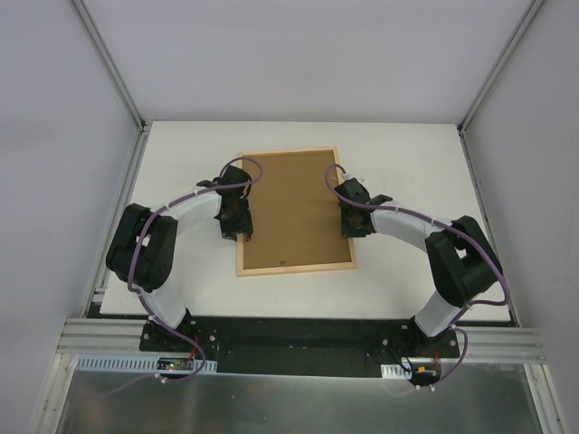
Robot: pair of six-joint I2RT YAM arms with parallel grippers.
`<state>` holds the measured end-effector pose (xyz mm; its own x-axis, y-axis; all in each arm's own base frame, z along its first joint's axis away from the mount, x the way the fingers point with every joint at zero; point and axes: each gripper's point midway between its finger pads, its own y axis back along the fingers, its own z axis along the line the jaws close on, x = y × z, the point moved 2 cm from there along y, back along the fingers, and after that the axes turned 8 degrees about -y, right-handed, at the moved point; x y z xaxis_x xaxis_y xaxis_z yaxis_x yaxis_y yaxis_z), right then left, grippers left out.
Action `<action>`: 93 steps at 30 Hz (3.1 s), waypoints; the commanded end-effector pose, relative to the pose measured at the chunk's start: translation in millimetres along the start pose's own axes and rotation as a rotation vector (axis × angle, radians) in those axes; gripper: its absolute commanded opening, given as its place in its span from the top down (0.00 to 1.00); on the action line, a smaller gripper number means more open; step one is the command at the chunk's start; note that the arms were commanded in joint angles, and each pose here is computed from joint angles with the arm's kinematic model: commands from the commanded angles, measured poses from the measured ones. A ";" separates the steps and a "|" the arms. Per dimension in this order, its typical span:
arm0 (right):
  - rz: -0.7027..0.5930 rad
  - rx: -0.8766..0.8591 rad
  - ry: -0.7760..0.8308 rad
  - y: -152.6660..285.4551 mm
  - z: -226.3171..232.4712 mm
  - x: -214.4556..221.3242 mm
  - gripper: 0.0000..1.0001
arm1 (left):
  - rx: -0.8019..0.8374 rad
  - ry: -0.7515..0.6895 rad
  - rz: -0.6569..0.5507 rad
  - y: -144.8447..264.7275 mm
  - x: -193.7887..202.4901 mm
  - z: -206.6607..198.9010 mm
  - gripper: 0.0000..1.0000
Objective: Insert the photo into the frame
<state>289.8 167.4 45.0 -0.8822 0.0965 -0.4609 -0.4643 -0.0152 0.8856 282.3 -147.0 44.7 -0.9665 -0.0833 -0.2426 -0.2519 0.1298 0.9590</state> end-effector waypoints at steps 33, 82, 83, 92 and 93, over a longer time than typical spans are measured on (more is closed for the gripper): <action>0.043 -0.037 -0.010 0.2 4.1 10.0 1.00 | -0.173 -0.137 0.120 -19.2 24.3 24.2 1.00; 0.060 -0.039 -0.010 -3.7 -0.8 7.8 1.00 | 0.008 -0.091 0.106 -8.8 38.1 12.5 0.64; 0.060 -0.039 -0.010 -3.7 -0.8 7.8 1.00 | 0.021 -0.093 0.104 -8.1 37.5 10.4 0.64; 0.061 -0.039 -0.011 -4.7 -0.4 7.2 1.00 | 0.082 -0.084 0.109 -6.7 35.7 1.1 0.61; 0.064 -0.040 -0.011 -4.6 0.1 7.9 1.00 | 0.085 -0.082 0.107 -6.6 34.7 0.8 0.61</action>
<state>290.5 166.2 44.7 -0.8936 0.1005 -0.4376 -0.4437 -0.0492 0.8948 277.9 -147.2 41.6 -0.9630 -0.0049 -0.2695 -0.2661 0.1765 0.9477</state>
